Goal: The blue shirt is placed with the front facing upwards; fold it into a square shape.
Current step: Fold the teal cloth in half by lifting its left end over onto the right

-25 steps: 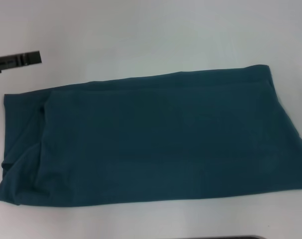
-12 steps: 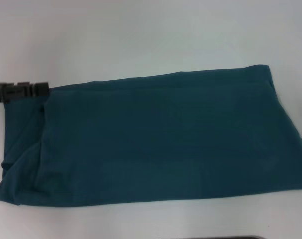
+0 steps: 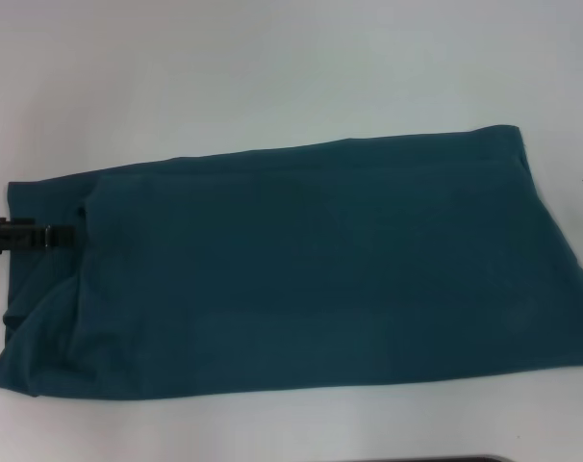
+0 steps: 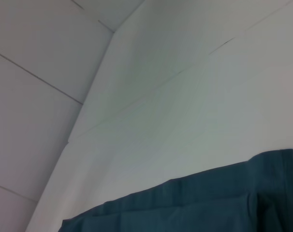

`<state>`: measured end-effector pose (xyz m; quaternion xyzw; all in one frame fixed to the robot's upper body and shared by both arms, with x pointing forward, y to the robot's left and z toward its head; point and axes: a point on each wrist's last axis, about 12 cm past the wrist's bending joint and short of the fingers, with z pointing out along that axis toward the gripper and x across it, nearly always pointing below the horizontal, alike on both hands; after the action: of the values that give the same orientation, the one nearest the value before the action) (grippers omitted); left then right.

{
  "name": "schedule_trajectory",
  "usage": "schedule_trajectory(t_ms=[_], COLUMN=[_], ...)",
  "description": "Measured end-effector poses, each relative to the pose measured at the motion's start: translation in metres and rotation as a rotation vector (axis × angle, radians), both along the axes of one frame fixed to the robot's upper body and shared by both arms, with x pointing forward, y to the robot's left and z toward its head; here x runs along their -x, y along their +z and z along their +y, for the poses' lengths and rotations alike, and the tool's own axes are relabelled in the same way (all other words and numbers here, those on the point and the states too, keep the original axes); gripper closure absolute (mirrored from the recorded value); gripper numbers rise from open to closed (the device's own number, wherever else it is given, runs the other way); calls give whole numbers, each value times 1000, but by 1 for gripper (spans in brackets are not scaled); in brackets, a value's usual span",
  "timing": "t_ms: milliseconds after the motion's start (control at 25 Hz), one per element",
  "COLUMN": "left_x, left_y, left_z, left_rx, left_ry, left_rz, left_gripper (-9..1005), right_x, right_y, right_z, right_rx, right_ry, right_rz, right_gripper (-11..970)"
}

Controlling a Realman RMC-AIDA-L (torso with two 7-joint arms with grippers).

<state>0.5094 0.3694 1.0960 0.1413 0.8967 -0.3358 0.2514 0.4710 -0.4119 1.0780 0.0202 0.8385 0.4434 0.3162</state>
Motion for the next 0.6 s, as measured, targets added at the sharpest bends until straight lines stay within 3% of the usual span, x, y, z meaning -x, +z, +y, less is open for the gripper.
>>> schedule_trajectory(t_ms=[600], left_x=[-2], left_y=[-8], left_z=[-17], left_rx=[-36], left_ry=[-88], left_rz=[39], left_gripper=[121], right_x=[-3], right_y=[1], right_z=[1], right_rx=[-13], right_ry=[-4], right_rz=[3], right_gripper=[17])
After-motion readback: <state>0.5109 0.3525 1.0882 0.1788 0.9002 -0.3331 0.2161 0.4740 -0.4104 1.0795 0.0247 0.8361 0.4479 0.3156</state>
